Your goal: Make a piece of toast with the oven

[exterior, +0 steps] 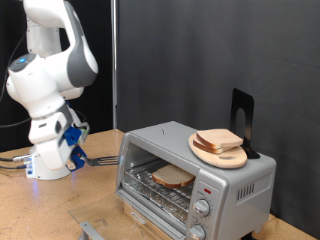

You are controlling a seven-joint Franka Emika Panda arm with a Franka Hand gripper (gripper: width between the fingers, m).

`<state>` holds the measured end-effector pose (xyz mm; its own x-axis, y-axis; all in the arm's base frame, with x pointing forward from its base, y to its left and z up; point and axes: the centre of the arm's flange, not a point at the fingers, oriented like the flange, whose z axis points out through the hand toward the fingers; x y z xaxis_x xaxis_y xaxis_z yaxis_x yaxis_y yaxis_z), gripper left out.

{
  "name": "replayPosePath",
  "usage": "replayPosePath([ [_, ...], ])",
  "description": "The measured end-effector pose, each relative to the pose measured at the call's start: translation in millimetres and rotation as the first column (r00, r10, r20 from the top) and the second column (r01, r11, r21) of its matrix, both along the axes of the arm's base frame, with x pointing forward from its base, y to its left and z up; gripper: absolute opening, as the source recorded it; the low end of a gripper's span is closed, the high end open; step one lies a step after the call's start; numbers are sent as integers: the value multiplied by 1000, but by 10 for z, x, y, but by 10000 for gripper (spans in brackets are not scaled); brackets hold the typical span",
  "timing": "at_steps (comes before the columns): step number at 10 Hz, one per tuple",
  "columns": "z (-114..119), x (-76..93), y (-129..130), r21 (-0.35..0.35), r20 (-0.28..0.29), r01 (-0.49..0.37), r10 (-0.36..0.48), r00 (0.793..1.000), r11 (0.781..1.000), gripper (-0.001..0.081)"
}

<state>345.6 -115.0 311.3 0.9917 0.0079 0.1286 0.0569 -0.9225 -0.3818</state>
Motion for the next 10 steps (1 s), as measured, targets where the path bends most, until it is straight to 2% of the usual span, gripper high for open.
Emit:
replayPosePath([
  [1, -14, 3, 19, -8, -7, -15, 15, 1000, 1000, 391],
  [4, 47, 38, -46, -31, 35, -104, 105, 994, 994, 391],
  [7, 374, 186, -179, 17, 78, -130, 128, 989, 991, 391],
  [10, 729, 328, -164, 48, 118, -141, 135, 984, 989, 391],
])
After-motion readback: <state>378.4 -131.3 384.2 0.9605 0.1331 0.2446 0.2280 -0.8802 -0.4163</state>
